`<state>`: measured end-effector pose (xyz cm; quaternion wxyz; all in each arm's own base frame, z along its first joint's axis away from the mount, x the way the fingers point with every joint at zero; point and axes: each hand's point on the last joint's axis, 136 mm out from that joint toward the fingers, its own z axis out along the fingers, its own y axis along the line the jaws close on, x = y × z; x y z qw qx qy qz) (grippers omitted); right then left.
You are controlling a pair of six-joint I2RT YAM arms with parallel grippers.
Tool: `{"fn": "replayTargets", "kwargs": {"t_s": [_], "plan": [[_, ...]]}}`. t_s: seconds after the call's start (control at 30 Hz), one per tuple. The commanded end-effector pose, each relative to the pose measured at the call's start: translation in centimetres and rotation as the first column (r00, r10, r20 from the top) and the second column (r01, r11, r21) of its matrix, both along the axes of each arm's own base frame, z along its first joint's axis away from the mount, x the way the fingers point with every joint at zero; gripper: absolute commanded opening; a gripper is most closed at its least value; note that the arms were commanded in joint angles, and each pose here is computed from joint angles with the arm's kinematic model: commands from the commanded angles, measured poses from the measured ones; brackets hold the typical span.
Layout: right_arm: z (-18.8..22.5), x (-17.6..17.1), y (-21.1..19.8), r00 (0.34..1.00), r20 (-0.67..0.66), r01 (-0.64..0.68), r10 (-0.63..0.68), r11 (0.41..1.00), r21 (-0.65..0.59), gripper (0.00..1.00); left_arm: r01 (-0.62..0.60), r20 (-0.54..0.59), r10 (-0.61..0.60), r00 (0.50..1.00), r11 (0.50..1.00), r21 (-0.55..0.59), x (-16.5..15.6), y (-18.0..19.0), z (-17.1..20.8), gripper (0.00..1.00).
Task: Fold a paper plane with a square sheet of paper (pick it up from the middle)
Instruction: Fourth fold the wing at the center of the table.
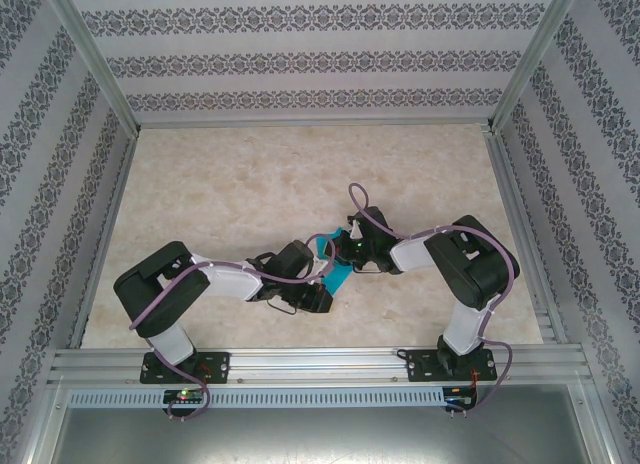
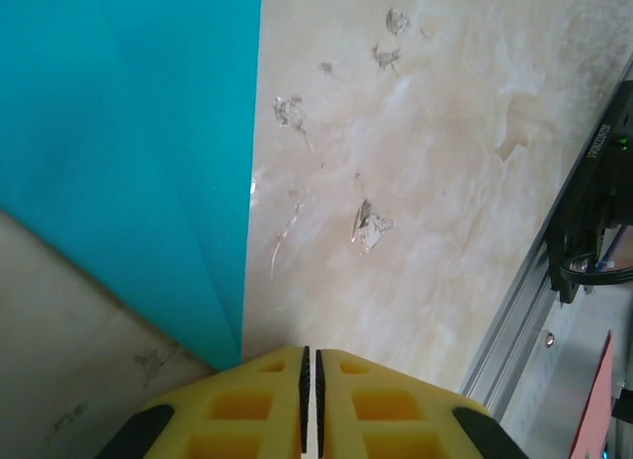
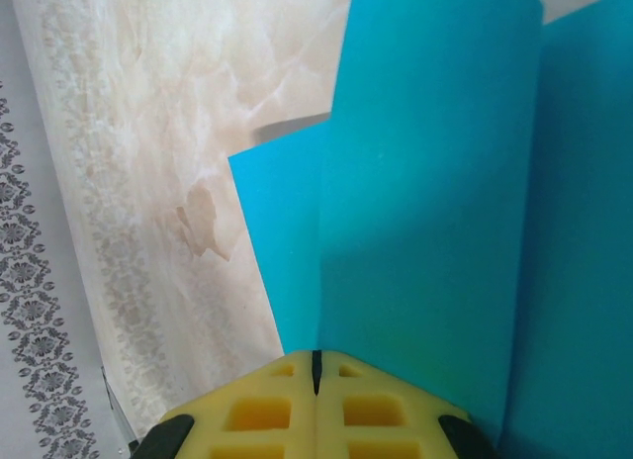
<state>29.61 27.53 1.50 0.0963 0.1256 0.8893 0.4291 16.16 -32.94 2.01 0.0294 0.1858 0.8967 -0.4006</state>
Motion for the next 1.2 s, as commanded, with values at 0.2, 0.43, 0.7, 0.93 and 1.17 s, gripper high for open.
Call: {"fn": "replayTargets", "kwargs": {"t_s": [0.2, 0.43, 0.7, 0.93, 1.17], "plan": [[-5.1, -1.9, -3.8, 0.993, -0.106, 0.038, -0.06, 0.98, -0.197, 0.0, 0.031, -0.009, -0.031, 0.999, 0.999, -0.012, -1.0, -0.4, 2.8, 0.17], [-4.9, -1.9, -3.4, 0.993, -0.108, 0.033, -0.053, 0.983, -0.182, 0.0, -0.06, 0.113, 0.069, 0.991, 0.995, -0.073, 2.6, -0.3, 6.5, 0.19], [-4.0, -1.9, -3.0, 0.994, -0.098, 0.034, -0.05, 0.987, -0.158, 0.0, -0.121, 0.177, 0.133, 0.975, 0.99, -0.079, 6.4, -0.1, 6.0, 0.19], [-3.6, -1.7, -2.8, 0.995, -0.089, 0.038, -0.052, 0.988, -0.149, 0.0, -0.1, 0.159, 0.106, 0.982, 0.994, -0.049, 7.1, -0.9, 3.5, 0.19], [-3.4, -1.4, -2.8, 0.995, -0.081, 0.046, -0.058, 0.988, -0.149, 0.0, -0.087, 0.144, 0.079, 0.986, 0.995, 0.051, 6.4, 0.5, -0.2, 0.17]]}}
